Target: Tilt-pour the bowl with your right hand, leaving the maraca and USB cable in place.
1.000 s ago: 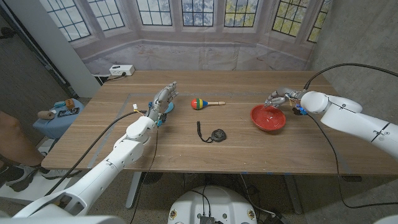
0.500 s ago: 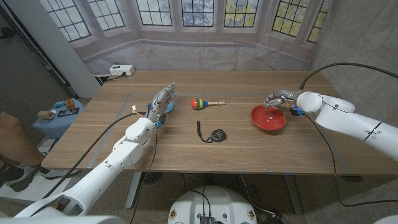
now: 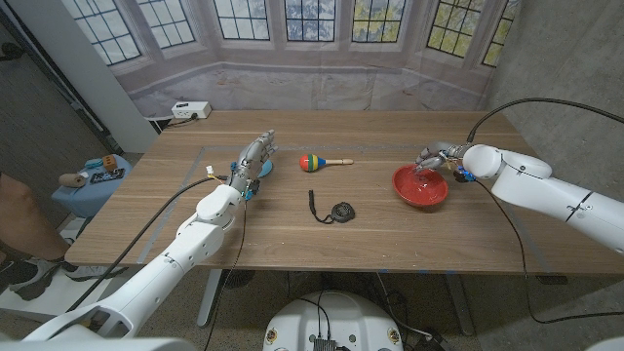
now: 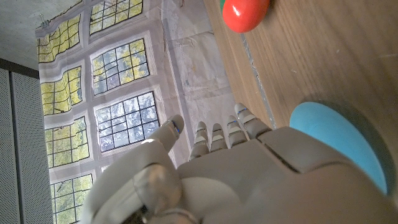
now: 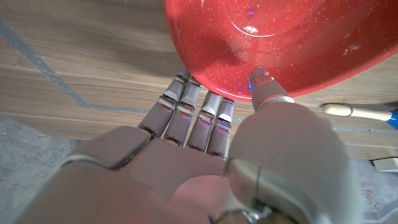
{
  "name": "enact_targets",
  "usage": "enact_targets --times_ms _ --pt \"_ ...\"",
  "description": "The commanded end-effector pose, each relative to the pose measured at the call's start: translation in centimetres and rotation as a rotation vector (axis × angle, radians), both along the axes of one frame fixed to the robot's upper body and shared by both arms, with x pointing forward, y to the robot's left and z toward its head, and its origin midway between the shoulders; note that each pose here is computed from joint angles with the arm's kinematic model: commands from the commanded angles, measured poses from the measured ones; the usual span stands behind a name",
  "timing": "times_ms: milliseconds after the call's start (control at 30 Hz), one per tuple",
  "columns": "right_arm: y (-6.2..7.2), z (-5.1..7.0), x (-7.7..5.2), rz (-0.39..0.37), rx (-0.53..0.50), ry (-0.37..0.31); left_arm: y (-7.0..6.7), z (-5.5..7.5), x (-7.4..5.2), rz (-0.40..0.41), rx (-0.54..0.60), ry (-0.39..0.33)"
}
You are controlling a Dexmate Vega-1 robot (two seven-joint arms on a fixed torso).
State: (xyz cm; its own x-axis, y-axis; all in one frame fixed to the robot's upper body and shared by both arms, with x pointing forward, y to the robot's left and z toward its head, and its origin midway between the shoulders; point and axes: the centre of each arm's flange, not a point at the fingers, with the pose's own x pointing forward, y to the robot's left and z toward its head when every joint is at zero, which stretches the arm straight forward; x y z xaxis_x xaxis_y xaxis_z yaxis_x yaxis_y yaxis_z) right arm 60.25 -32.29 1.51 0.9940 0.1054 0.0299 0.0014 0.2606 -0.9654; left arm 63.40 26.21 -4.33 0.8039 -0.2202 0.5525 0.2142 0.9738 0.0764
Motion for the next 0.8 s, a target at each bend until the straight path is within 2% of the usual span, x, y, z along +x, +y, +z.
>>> enact_targets --times_ms 33,267,800 --pt "-0.4 -0.5 0.7 -0.003 -0.031 0.005 -0.4 -0.2 0.1 -0.004 0.006 0.011" --pt "-0.5 -0.5 1.0 -0.010 -0.042 -0.003 -0.7 0.0 0.5 -0.017 0.014 0.012" --pt "-0.3 0.1 2.0 -0.020 -0.087 -0.007 -0.7 0.2 1.1 -0.028 0.022 0.020"
